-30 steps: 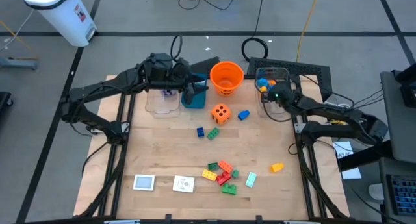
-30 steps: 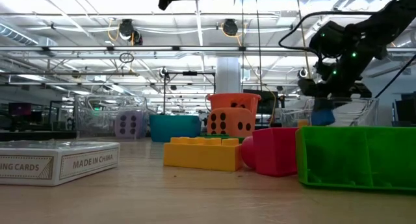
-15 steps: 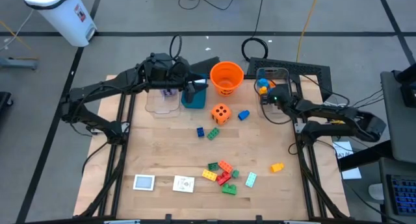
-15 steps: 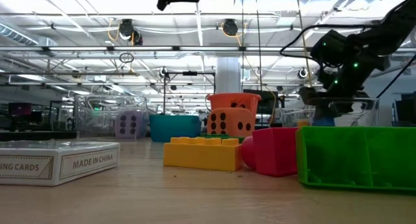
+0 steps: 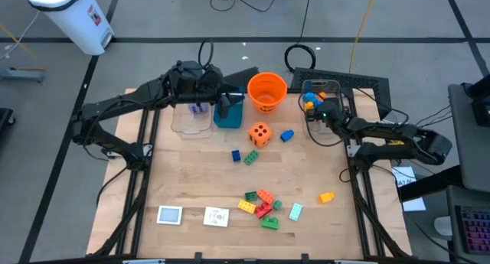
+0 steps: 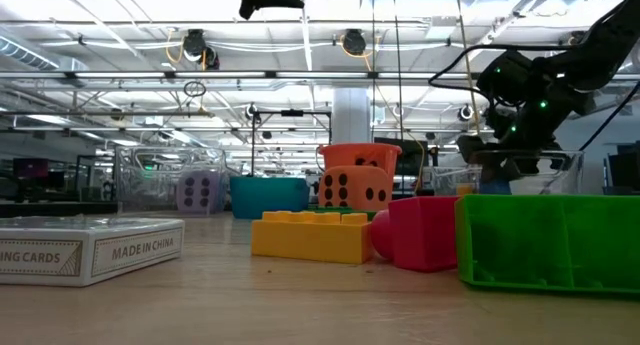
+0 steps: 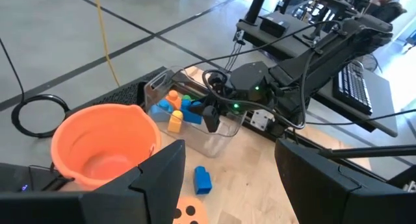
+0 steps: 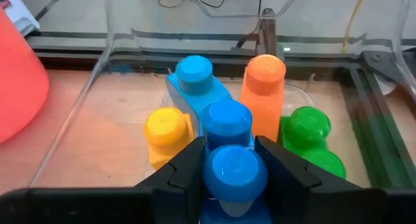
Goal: Pick & Place Toys
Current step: Put the blue game piece into the right transparent bin
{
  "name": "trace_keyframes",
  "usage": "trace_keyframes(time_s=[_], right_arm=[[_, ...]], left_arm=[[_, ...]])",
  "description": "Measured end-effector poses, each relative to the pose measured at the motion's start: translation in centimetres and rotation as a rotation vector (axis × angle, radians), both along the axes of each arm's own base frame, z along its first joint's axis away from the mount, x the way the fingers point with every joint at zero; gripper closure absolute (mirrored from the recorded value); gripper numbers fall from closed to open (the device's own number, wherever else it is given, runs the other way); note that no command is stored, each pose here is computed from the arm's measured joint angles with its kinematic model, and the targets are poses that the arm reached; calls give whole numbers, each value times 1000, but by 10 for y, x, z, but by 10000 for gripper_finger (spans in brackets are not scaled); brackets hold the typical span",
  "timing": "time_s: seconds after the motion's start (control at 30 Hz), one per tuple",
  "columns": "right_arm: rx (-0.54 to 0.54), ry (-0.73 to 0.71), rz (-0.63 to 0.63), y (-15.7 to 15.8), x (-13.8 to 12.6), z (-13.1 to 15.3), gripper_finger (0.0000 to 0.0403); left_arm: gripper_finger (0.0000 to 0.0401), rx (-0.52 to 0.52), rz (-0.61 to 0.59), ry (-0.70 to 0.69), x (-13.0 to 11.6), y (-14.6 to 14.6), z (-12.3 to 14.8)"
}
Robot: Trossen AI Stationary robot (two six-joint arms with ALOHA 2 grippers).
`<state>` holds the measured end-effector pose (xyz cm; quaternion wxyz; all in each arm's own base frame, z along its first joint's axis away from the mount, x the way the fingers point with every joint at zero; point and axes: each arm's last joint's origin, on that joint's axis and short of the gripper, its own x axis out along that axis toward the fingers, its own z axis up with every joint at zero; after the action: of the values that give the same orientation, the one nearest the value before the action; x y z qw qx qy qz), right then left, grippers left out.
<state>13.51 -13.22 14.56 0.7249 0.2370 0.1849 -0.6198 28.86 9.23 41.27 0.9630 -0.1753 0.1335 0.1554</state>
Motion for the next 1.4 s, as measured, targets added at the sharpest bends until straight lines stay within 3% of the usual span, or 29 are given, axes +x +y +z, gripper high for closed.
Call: trace_keyframes(time_s=[0.93,1.13,1.4], right_arm=[[-16,-4,22,0,1,2,254],[-97,-66,75,-6,8,20,256],[-217,-42,187,-12,18,58,257]], left_arm=[[155,3,2,-7,0,1,1],[155,13,-2,-4,0,1,1],[155,21,-35,-10,-3,0,3]])
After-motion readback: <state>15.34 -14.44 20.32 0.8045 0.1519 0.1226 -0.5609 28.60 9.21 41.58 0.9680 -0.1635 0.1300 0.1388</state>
